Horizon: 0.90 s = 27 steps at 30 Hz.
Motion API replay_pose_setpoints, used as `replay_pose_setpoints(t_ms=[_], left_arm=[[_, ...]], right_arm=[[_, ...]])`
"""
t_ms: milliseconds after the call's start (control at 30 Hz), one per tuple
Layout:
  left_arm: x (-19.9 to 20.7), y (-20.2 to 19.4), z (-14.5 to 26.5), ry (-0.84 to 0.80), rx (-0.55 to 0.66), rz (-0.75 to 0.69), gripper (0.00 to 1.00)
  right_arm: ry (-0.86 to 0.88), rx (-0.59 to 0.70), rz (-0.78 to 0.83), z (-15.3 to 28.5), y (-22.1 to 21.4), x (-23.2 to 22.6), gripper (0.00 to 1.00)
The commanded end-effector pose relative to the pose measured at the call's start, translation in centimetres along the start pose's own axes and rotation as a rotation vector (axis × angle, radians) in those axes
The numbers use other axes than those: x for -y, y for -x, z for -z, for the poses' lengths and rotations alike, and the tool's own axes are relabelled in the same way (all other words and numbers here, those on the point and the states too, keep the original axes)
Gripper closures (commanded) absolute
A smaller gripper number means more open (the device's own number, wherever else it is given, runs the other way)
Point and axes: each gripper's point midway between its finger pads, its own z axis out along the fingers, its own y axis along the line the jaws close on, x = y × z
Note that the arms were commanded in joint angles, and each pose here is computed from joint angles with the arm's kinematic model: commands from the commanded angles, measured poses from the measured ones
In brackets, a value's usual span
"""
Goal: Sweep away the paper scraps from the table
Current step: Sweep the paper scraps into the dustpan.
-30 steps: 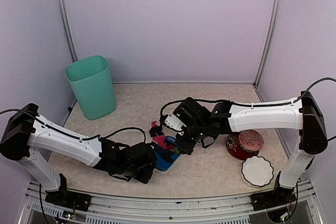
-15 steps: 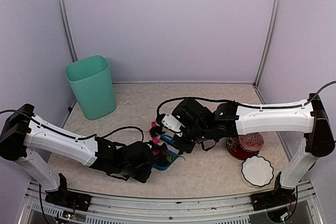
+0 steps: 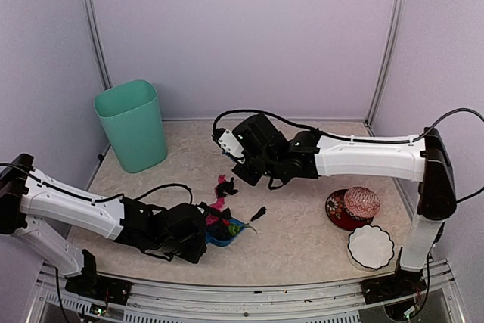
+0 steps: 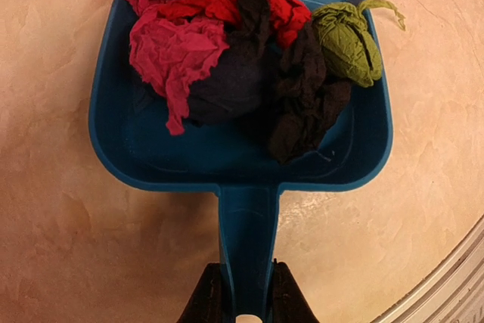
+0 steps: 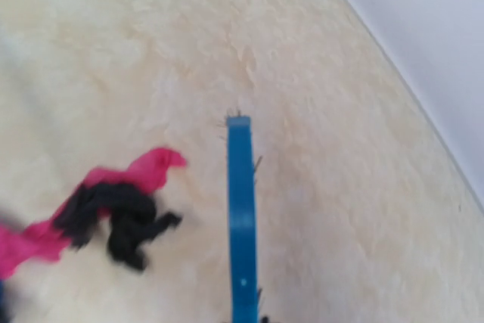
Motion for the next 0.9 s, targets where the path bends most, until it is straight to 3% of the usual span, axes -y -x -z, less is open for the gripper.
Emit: replay_pose_setpoints(t_ms=[0,333,867], left_arm=[[-2.4,-1.7,-0.1,0.05,-0.064,0.037,1.0],[-3.2,-0.8,-0.8,0.053,-0.069,0.05,1.0],[-3.5,0.3,-1.6,0.042,-0.049,0.045,1.0]], right_arm=[[0.011,0.03,0.125,-4.3,0.8,-0.6,1.0],[0.173,-0.022,0.254,-9.2,-0.8,-4.1,1.0],[0.509,-0.062,0.176,-1.2,-3.2,-11.0,1.0]])
